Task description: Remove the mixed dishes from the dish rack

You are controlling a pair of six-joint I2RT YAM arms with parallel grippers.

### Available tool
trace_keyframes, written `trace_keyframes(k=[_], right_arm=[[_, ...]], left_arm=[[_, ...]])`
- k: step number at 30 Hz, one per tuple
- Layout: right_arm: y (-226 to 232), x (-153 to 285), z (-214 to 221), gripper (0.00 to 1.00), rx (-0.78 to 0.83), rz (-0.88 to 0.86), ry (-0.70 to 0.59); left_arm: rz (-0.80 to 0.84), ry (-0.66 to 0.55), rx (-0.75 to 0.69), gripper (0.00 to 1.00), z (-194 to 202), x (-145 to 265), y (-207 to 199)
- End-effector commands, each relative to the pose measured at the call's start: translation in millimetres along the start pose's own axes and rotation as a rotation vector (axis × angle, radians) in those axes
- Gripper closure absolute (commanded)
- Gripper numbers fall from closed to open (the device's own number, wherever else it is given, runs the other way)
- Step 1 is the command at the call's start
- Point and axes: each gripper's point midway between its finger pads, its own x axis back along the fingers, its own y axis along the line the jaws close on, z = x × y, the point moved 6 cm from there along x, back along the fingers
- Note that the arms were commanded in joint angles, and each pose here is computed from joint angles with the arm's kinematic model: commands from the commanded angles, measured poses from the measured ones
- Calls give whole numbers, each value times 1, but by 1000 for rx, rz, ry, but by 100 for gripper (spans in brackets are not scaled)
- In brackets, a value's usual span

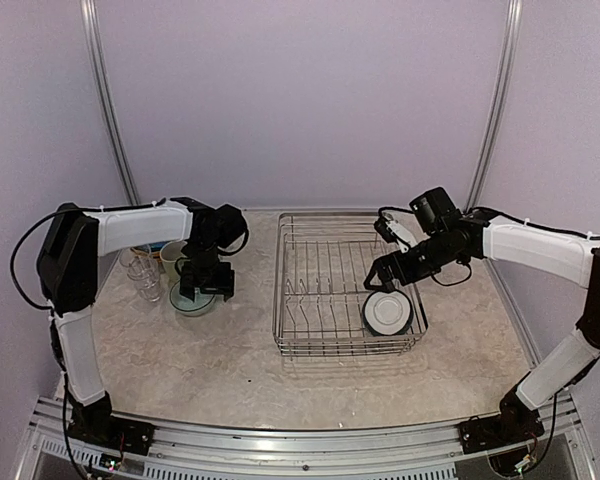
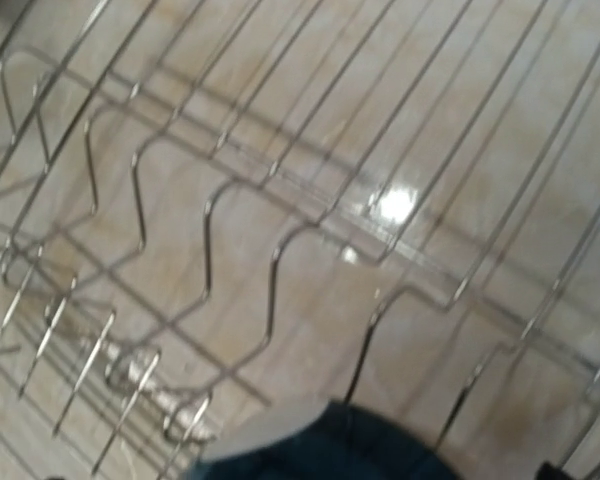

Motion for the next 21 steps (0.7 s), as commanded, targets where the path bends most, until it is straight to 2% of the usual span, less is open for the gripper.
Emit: trace_keyframes(k=[1,6,14,18,21], right_arm=[[7,6,3,0,6,-25,82],[1,-13,6,0,15,-44,177],[-13,-34,6,0,-21,-66,241],[-9,-34,17,0,-29,-104,288],[0,-27,22,0,-44,-162,277]], left_arm=[[178,-125,-26,16,-11,57,-11],[420,-177,-85,1,-9,99,-33],[835,-131,-150,1,8,123,-78],[954,-100,-177,2,15,127,-99],[1016,-61,-181,5,16,122,-115]])
